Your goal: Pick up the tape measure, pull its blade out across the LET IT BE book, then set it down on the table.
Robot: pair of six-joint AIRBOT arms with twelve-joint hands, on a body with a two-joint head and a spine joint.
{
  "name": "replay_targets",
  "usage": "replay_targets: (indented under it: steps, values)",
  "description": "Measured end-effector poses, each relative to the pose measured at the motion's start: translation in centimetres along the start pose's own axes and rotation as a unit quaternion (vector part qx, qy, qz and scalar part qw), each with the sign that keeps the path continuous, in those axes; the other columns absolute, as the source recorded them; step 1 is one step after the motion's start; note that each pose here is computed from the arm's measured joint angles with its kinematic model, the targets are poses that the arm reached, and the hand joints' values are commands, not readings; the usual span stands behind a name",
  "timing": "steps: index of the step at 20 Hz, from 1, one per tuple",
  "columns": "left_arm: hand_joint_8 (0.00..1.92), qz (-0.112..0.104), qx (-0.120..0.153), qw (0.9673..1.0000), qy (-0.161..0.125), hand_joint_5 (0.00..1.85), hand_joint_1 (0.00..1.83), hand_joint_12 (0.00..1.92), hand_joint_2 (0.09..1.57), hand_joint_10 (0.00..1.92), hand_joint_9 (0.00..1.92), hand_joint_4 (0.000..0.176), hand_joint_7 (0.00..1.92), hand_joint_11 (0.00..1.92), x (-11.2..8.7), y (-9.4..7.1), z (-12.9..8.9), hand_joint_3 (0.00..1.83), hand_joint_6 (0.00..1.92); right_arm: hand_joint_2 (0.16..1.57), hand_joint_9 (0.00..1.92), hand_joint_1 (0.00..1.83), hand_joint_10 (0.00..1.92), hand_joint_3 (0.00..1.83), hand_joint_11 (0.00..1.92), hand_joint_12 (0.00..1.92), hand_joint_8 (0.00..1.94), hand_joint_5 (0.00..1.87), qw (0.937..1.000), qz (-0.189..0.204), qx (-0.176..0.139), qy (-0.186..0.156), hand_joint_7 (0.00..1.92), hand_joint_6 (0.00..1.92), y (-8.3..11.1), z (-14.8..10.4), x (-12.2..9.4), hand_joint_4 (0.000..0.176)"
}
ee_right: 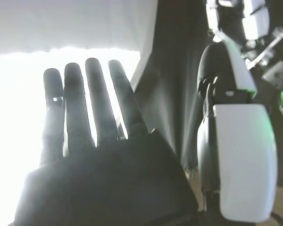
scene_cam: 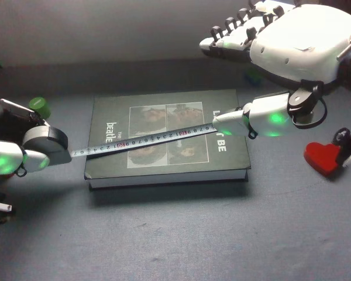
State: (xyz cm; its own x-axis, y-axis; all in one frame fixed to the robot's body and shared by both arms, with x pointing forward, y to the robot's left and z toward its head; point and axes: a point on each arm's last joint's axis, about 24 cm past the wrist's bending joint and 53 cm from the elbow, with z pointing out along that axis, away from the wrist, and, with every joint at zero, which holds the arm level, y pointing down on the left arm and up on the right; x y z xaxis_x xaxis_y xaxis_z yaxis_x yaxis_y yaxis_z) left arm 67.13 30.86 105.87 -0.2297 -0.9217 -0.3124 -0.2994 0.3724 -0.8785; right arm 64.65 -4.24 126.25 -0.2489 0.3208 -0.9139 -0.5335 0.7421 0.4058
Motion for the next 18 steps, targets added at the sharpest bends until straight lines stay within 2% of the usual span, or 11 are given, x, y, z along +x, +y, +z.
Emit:
replay_targets:
  steps: [4,6,15,18]
  values:
    - [0.78,0.01,0.012,0.9999,0.002,0.98,1.38,1.06,1.08,1.18,1.0,0.0,1.06,0.88,-0.1,-0.3,0.6,0.0,0.82,1.06,0.23,0.29,0.0,0.0,0.0,0.75,0.0,0.23,0.9996,-0.022,0.005,-0.017,0.28,0.0,0.0,-0.3,-0.3,0.0]
    - [0.78,0.016,0.015,0.9998,0.003,0.98,1.38,1.06,1.08,1.18,1.0,0.0,1.06,0.88,-0.2,-0.4,0.9,0.0,0.83,1.06,0.23,0.29,0.0,0.0,0.0,0.75,0.0,0.23,0.9997,-0.022,0.005,-0.013,0.28,0.0,0.1,-0.3,0.1,0.0]
    - [0.78,0.018,0.022,0.9996,0.001,0.98,1.38,1.07,1.08,1.17,1.01,0.0,1.06,0.89,-0.5,-0.7,1.5,0.0,0.81,1.05,0.24,0.31,0.0,0.0,0.0,0.78,0.0,0.25,0.9983,-0.035,0.018,-0.042,0.3,0.01,-0.2,-0.5,-0.5,0.0]
    - [0.78,0.018,0.021,0.9996,0.003,0.98,1.38,1.06,1.08,1.16,1.01,0.0,1.06,0.89,-0.4,-0.6,1.5,0.0,0.81,1.05,0.25,0.32,0.0,0.0,0.0,0.79,0.0,0.25,0.9967,-0.041,0.035,-0.061,0.3,0.0,-1.0,-0.7,-1.3,0.0]
